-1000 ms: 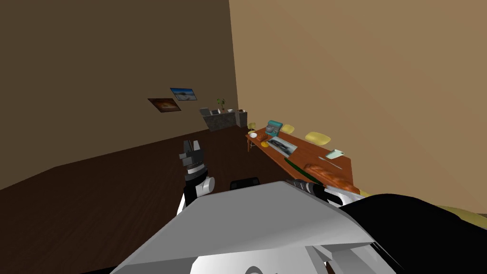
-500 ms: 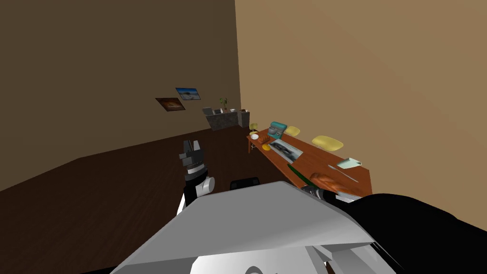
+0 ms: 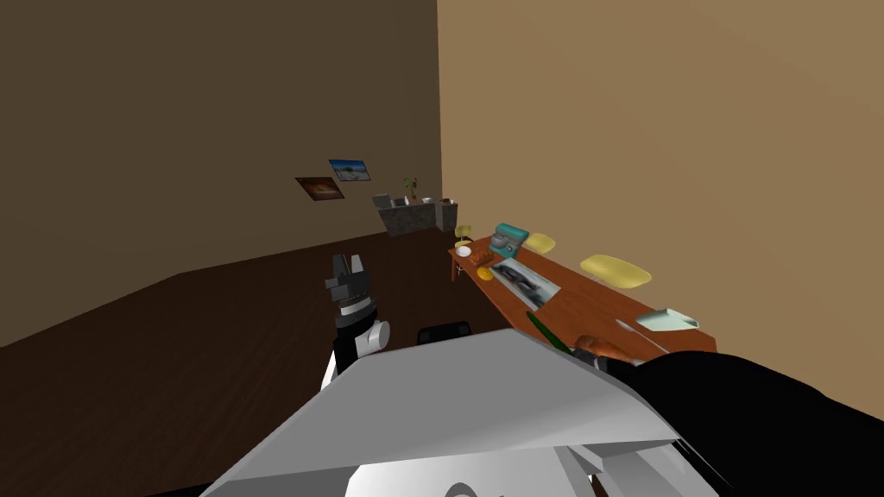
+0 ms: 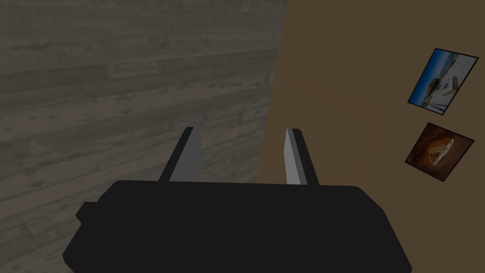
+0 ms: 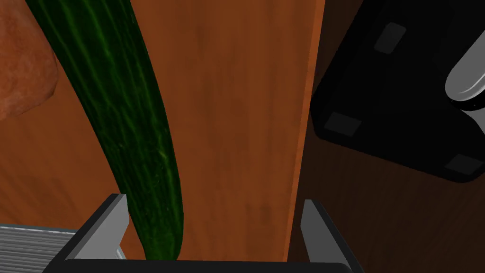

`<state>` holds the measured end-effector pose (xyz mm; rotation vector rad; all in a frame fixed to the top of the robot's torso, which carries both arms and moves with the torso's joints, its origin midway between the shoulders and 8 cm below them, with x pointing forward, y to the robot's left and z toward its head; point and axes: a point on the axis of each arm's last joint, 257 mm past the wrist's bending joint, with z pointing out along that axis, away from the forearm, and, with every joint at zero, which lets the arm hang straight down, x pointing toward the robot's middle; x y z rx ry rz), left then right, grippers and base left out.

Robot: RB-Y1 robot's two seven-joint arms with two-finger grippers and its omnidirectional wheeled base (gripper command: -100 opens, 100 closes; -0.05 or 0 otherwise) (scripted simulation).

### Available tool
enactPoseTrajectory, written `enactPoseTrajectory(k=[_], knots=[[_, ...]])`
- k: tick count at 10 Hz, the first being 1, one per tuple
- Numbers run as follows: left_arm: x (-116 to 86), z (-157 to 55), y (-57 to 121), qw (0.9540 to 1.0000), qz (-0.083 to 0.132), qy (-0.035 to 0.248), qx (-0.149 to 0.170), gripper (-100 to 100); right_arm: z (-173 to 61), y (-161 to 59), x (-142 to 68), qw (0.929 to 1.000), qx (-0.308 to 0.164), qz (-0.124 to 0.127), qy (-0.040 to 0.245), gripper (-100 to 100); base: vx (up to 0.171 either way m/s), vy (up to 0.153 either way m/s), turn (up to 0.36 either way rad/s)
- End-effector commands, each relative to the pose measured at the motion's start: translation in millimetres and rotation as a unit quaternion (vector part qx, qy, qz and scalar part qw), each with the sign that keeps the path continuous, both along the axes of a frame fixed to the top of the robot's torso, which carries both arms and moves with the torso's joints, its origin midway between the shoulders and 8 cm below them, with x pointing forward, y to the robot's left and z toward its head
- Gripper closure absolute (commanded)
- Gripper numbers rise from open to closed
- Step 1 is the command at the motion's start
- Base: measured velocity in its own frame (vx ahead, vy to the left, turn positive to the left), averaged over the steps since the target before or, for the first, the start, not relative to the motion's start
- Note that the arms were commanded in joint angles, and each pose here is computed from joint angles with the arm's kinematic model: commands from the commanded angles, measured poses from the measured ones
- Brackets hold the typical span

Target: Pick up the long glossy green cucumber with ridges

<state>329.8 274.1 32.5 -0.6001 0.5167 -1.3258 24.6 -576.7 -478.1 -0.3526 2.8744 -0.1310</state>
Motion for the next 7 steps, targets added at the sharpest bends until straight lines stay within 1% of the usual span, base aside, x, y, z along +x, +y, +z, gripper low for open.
enactPoseTrajectory(k=[1,2,3,4,5,7], knots=[[0,0,0.0,1.0000,0.000,0.000,0.000,0,-1,-3,-8,0.9997,-0.008,0.021,0.012,-100,0.105,-0.137,0.081],[0,0,0.0,1.0000,0.000,0.000,0.000,0,-4,-2,-25,0.9985,-0.015,0.045,0.028,-100,0.086,-0.135,0.095],[0,0,0.0,1.0000,0.000,0.000,0.000,0,-8,3,-40,0.9967,-0.015,0.068,0.043,-100,0.114,-0.173,0.172],[0,0,0.0,1.0000,0.000,0.000,0.000,0,-15,14,-54,0.9949,-0.010,0.085,0.054,-100,0.097,-0.206,0.170],[0,0,0.0,1.0000,0.000,0.000,0.000,0,-15,14,-54,0.9947,-0.010,0.087,0.054,-100,0.058,-0.147,0.069],[0,0,0.0,1.0000,0.000,0.000,0.000,0,-30,45,-74,0.9911,0.010,0.116,0.065,-100,0.053,-0.112,0.097]])
